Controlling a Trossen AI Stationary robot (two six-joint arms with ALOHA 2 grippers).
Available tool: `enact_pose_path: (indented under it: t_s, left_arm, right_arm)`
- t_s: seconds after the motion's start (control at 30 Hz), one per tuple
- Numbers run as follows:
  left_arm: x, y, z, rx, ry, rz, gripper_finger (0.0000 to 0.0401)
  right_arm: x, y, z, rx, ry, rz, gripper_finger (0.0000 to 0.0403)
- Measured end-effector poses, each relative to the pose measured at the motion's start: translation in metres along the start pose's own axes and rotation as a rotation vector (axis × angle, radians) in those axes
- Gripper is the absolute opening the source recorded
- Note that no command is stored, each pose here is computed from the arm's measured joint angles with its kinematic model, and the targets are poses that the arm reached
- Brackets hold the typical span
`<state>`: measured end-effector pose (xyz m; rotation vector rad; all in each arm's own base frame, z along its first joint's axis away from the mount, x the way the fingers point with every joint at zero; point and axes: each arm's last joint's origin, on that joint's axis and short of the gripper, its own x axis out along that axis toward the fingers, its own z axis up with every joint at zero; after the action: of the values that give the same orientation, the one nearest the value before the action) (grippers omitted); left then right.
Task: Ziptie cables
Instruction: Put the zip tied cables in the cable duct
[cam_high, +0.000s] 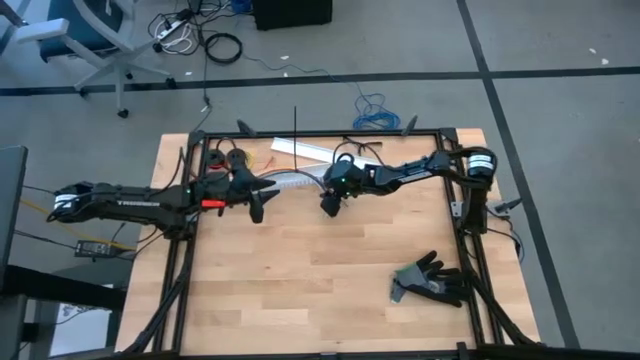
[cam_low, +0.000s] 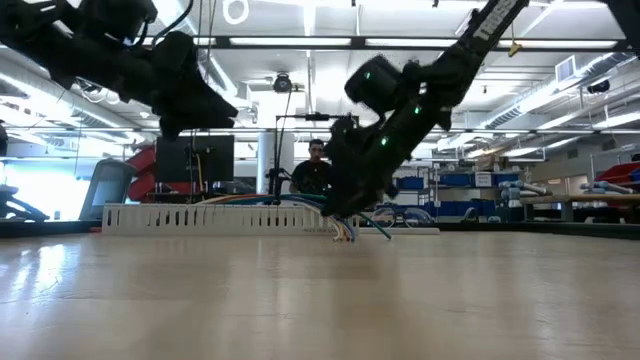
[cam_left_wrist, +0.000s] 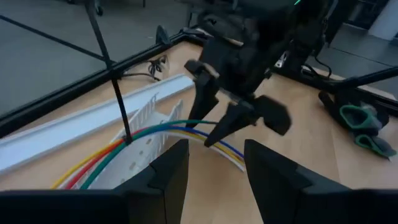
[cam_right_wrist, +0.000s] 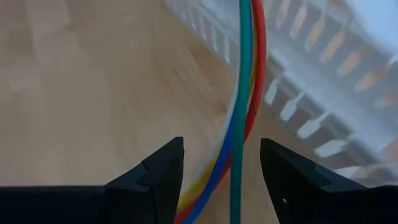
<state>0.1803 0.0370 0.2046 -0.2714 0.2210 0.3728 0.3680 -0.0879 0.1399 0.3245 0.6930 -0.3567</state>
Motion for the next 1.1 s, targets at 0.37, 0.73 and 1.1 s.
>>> enact_pose_path:
  t_s: [0.37, 0.73, 1.1]
  left_arm:
    - [0.0, -0.004, 0.0, -0.001, -0.014, -0.024, 0.0165]
    - [0.0, -0.004, 0.0, -0.01, -0.007, -0.023, 0.0165]
    - [0.0, -0.004, -0.003, -0.012, 0.022, -0.02, 0.0165]
  right_arm:
    - [0.03, 0.001, -0.002, 0.004, 0.127, -0.029, 0.0105]
    - [-0.007, 0.008, 0.056, -0.155, 0.218, -0.051, 0.0015]
    - [-0.018, -0.047, 0.075, -0.223, 0.305, -0.117, 0.0014]
